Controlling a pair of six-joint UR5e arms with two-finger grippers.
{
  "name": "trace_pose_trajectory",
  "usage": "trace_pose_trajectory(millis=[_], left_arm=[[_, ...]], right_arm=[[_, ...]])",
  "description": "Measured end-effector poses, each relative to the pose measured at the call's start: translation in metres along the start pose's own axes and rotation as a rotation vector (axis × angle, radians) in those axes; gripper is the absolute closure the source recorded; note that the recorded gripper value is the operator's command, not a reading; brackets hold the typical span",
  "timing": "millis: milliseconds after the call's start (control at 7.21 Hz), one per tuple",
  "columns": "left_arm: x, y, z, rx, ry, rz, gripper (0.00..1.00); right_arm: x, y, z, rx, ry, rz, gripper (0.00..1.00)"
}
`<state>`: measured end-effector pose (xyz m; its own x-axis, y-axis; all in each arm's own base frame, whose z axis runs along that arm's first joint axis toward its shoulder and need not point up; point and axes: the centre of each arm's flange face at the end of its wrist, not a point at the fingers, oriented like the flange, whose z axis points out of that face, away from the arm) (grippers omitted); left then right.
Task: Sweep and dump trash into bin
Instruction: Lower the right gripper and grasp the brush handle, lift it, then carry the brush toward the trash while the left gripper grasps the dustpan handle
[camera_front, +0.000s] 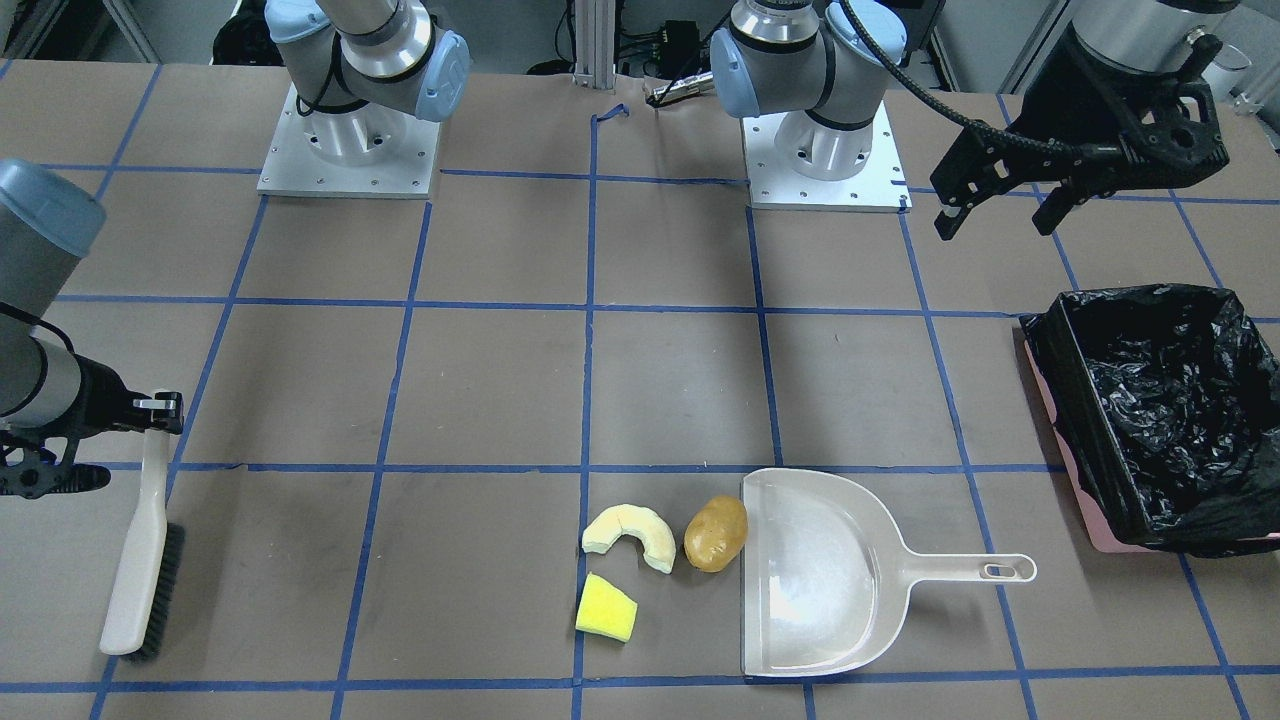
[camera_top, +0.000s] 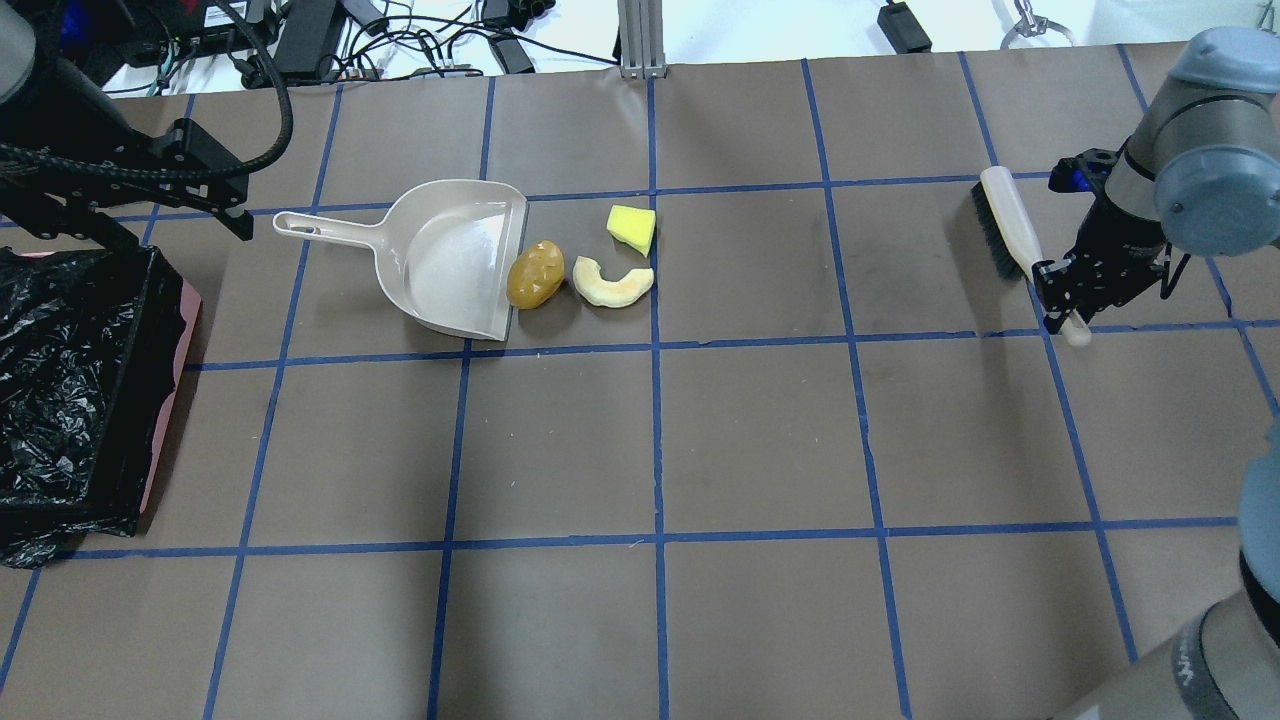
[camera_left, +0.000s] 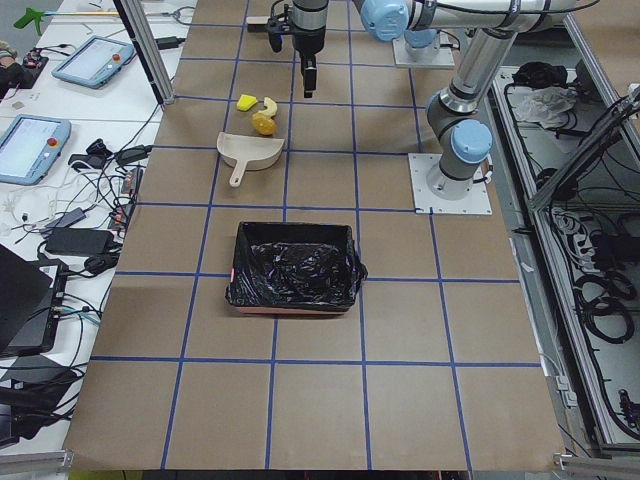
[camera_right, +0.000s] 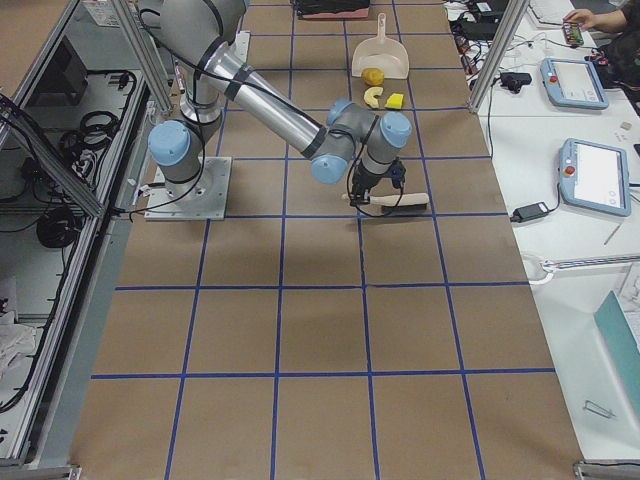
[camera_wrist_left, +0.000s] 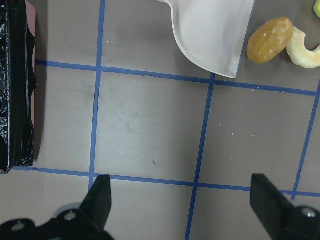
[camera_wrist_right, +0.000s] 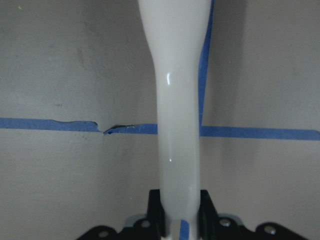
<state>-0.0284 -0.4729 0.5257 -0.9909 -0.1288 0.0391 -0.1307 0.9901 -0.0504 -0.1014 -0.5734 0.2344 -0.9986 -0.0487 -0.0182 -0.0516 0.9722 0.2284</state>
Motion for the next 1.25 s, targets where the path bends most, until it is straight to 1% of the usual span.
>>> trace_pose_trajectory(millis=[278,694,833,1110,1249], left_arm=[[0.0,0.0,0.0,0.0,0.0,0.0,0.0],[0.0,0.0,0.0,0.0,0.0,0.0,0.0],[0.0,0.0,0.0,0.0,0.0,0.0,0.0],[0.0,0.0,0.0,0.001,0.0,0.0,0.0],[0.0,-0.001,0.0,0.0,0.002,-0.001,0.0]], right_arm=[[-0.002,-0.001,-0.012,0.012,0.008,-0.01,1.0],[-0.021,-0.004,-0.041,0.025,-0.004,-0.044,1.0],[-0.031,-0.004,-0.048,0.038,-0.011,-0.057,1.0],[-0.063,-0.003,-0.061,0.061,0.0,-0.085,1.0],[-0.077,-0.003,-0.065,0.067,0.005,-0.083,1.0]])
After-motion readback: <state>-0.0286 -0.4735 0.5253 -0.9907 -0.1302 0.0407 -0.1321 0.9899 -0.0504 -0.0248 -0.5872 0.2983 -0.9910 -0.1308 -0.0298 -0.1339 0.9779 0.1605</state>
